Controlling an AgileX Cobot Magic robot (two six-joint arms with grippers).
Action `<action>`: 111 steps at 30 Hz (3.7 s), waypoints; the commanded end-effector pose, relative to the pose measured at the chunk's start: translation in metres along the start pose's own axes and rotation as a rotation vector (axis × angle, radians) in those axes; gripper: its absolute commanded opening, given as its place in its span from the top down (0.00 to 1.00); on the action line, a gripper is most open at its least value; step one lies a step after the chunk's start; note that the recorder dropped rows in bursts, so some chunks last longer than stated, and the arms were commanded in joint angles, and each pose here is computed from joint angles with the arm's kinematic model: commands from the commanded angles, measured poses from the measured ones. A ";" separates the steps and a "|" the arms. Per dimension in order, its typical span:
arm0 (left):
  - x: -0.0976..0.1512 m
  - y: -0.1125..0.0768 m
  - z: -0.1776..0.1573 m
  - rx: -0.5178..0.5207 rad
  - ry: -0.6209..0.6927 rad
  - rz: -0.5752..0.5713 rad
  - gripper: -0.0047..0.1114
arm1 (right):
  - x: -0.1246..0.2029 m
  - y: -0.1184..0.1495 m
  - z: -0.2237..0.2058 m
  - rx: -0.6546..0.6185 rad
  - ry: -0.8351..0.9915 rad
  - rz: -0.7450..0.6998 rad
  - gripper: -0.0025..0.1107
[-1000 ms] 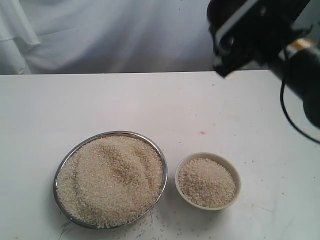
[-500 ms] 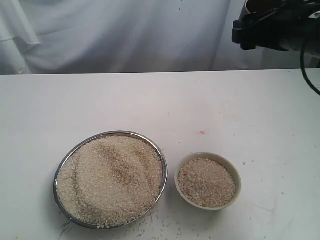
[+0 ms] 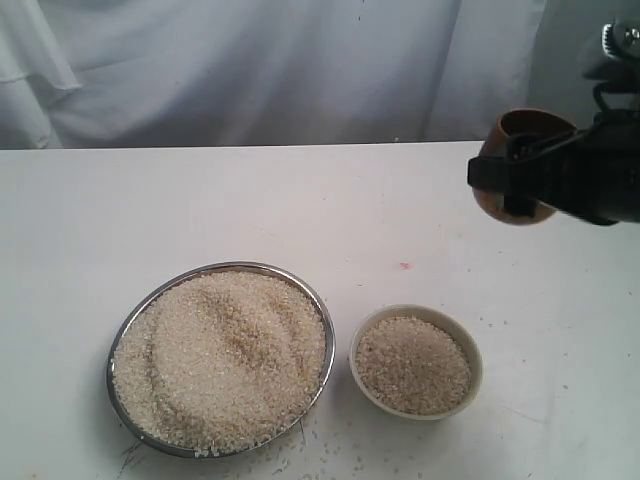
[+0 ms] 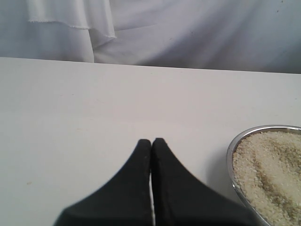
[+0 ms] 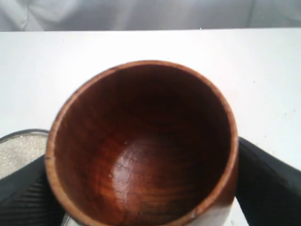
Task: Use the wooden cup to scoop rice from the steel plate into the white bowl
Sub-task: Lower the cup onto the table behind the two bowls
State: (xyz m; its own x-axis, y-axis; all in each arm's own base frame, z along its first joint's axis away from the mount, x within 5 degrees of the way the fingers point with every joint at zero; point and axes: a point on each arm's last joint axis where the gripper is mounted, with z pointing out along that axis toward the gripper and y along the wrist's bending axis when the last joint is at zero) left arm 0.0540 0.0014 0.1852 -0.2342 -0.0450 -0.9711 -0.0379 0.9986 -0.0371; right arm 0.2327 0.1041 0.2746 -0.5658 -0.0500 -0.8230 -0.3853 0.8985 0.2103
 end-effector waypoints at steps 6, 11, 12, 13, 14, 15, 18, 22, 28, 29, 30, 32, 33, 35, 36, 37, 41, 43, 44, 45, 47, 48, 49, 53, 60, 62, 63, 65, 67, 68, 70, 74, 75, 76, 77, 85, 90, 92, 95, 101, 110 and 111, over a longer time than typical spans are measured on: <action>0.001 0.000 0.000 -0.001 -0.006 -0.003 0.96 | 0.029 0.009 -0.049 -0.070 -0.011 0.050 0.98; 0.001 0.000 0.000 -0.001 -0.006 -0.003 0.96 | 0.047 0.002 -0.041 -0.024 0.022 0.036 0.98; 0.001 0.000 0.000 -0.001 -0.006 -0.003 0.96 | 0.051 -0.001 -0.036 -0.006 0.040 0.030 0.98; 0.001 0.000 0.000 -0.001 -0.006 -0.003 0.96 | 0.055 -0.004 -0.030 0.014 0.053 0.029 0.98; 0.001 0.000 0.000 -0.001 -0.006 -0.003 0.96 | 0.058 -0.008 -0.024 0.036 0.058 0.030 0.98; 0.001 0.000 0.000 -0.001 -0.006 -0.003 0.96 | 0.059 -0.011 -0.017 0.062 0.061 0.033 0.98; 0.001 0.000 0.000 -0.001 -0.006 -0.003 0.96 | 0.062 -0.022 0.007 0.142 0.066 0.031 0.98; 0.001 0.000 0.000 -0.001 -0.006 -0.003 0.96 | 0.059 -0.035 0.039 0.227 0.059 -0.005 0.98; 0.001 0.000 0.000 -0.001 -0.006 -0.003 0.96 | 0.041 -0.042 0.095 0.254 0.073 -0.064 0.98; 0.001 0.000 0.000 -0.001 -0.006 -0.003 0.96 | 0.036 -0.042 0.105 0.247 0.076 -0.072 0.98; 0.001 0.000 0.000 -0.001 -0.006 -0.003 0.96 | 0.029 -0.042 0.114 0.238 0.074 -0.071 0.98; 0.001 0.000 0.000 -0.001 -0.006 -0.003 0.96 | 0.021 -0.040 0.136 0.208 0.104 -0.065 0.98; 0.001 0.000 0.000 -0.001 -0.006 -0.003 0.96 | 0.019 -0.040 0.144 0.195 0.120 -0.062 0.98; 0.001 0.000 0.000 -0.001 -0.006 -0.003 0.96 | 0.016 -0.039 0.163 0.167 0.156 -0.057 0.98; 0.001 0.000 0.000 -0.001 -0.006 -0.003 0.96 | 0.015 -0.039 0.172 0.156 0.172 -0.055 0.98; 0.001 0.000 0.000 -0.001 -0.006 -0.003 0.96 | 0.015 -0.037 0.179 0.145 0.186 -0.053 0.98; 0.001 0.000 0.000 -0.001 -0.006 -0.003 0.96 | 0.019 -0.034 0.199 0.122 0.216 -0.054 0.98; 0.001 0.000 0.000 -0.001 -0.006 -0.003 0.96 | 0.022 -0.031 0.206 0.116 0.224 -0.053 0.98; 0.001 0.000 0.000 -0.001 -0.006 -0.003 0.96 | 0.023 -0.029 0.209 0.112 0.228 -0.057 0.98; 0.001 0.000 0.000 -0.001 -0.006 -0.003 0.96 | 0.026 -0.027 0.212 0.108 0.234 -0.060 0.98; 0.001 0.000 0.000 -0.001 -0.006 -0.003 0.96 | 0.029 -0.023 0.216 0.100 0.240 -0.068 0.98; 0.001 0.000 0.000 -0.001 -0.006 -0.003 0.96 | 0.030 -0.020 0.218 0.095 0.244 -0.072 0.98; 0.001 0.000 0.000 -0.001 -0.006 -0.003 0.96 | 0.031 -0.018 0.219 0.091 0.245 -0.077 0.98; 0.001 0.000 0.000 -0.001 -0.006 -0.003 0.96 | 0.034 -0.011 0.222 0.085 0.241 -0.083 0.98; 0.001 0.000 0.000 -0.001 -0.006 -0.003 0.96 | 0.051 0.008 0.232 0.068 0.263 -0.061 0.98; 0.001 0.000 0.000 -0.001 -0.006 -0.003 0.96 | 0.052 0.011 0.233 0.076 0.248 -0.044 0.98; 0.001 0.000 0.000 -0.001 -0.006 -0.003 0.96 | 0.052 0.012 0.234 0.079 0.240 -0.036 0.98; 0.001 0.000 0.000 -0.001 -0.006 -0.003 0.96 | 0.051 0.014 0.234 0.084 0.227 -0.023 0.98; 0.001 0.000 0.000 -0.001 -0.006 -0.003 0.96 | 0.051 0.016 0.234 0.084 0.223 -0.026 0.98; 0.001 0.000 0.000 -0.001 -0.006 -0.003 0.96 | 0.051 0.016 0.234 0.085 0.219 -0.028 0.98; 0.001 0.000 0.000 -0.001 -0.006 -0.003 0.96 | 0.051 0.016 0.234 0.085 0.219 -0.028 0.98; 0.001 0.000 0.000 -0.001 -0.006 -0.003 0.96 | 0.052 0.018 0.234 0.082 0.219 -0.030 0.98; 0.001 0.000 0.000 -0.001 -0.006 -0.003 0.96 | 0.052 0.018 0.234 0.082 0.219 -0.030 0.98; 0.001 0.000 0.000 -0.001 -0.006 -0.003 0.96 | 0.052 0.018 0.234 0.080 0.223 -0.030 0.98; 0.001 0.000 0.000 -0.001 -0.006 -0.003 0.96 | 0.052 0.018 0.234 0.080 0.223 -0.030 0.98; 0.001 0.000 0.000 -0.001 -0.006 -0.003 0.96 | 0.052 0.015 0.234 0.081 0.235 -0.002 0.98; 0.001 0.000 0.000 -0.001 -0.006 -0.003 0.96 | 0.055 0.021 0.234 0.069 0.249 0.017 0.98; 0.001 0.000 0.000 -0.001 -0.006 -0.003 0.96 | 0.057 0.027 0.233 0.045 0.265 -0.038 0.98; 0.001 0.000 0.000 -0.001 -0.006 -0.003 0.96 | 0.061 0.038 0.233 0.016 0.279 -0.097 0.90; 0.001 0.000 0.000 -0.001 -0.006 -0.003 0.96 | 0.063 0.039 0.232 -0.002 0.310 -0.105 0.62; 0.001 0.000 0.000 -0.001 -0.006 -0.003 0.96 | 0.059 0.040 0.229 -0.015 0.301 -0.158 0.09; 0.001 0.000 0.000 -0.001 -0.006 -0.003 0.96 | 0.053 0.042 0.225 -0.025 0.285 -0.180 0.09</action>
State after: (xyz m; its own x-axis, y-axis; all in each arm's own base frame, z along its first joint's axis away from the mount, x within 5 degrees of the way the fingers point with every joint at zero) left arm 0.0540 0.0014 0.1852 -0.2342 -0.0450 -0.9711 -0.0379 0.9986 -0.0371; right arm 0.3501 0.2368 0.1090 -0.7033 -0.3015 -0.6437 -0.4788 0.8703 0.1155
